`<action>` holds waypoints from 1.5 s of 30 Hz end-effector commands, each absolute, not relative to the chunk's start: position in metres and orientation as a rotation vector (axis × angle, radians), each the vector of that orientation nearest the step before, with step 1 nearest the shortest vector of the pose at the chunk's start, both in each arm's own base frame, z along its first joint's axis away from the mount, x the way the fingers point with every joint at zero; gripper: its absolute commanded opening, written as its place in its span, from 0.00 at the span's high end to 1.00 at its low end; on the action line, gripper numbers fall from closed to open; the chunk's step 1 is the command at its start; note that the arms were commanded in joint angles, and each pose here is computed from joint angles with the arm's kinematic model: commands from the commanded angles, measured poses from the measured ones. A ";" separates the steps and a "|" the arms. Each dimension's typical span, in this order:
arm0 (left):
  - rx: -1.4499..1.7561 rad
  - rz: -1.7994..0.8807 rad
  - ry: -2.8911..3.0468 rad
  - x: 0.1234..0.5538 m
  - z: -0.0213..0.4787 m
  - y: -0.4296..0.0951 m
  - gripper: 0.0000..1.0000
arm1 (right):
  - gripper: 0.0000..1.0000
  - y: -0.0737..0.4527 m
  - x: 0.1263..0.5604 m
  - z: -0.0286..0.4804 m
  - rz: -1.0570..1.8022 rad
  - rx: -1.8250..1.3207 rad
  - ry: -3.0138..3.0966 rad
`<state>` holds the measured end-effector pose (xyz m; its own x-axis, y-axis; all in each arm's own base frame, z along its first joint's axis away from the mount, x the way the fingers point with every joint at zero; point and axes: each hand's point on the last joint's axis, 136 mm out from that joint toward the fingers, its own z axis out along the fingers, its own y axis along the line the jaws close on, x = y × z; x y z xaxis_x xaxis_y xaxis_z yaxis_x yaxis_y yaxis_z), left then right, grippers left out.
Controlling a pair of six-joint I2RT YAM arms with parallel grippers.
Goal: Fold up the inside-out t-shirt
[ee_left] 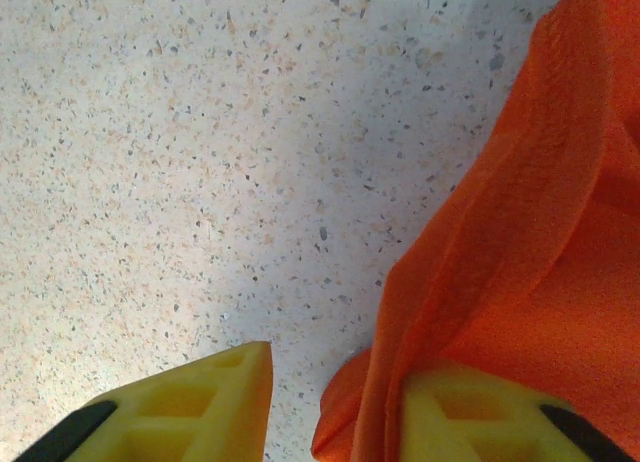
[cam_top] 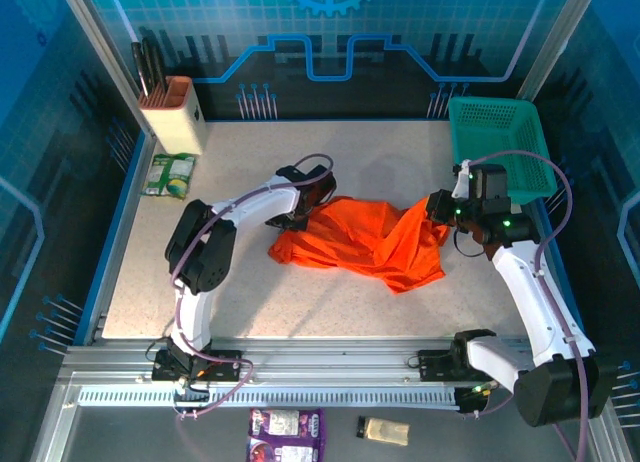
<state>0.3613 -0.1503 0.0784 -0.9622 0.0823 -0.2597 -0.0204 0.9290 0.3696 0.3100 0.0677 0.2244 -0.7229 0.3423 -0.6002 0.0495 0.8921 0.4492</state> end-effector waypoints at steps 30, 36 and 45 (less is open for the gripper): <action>0.340 0.907 2.729 0.348 0.092 -0.153 0.44 | 1.00 0.065 0.312 0.230 0.535 0.283 2.311; 0.340 0.893 2.724 0.348 0.094 -0.154 0.61 | 1.00 0.064 0.311 0.229 0.528 0.283 2.313; 0.320 0.827 2.745 0.349 0.084 -0.151 0.89 | 1.00 0.063 0.311 0.228 0.519 0.283 2.317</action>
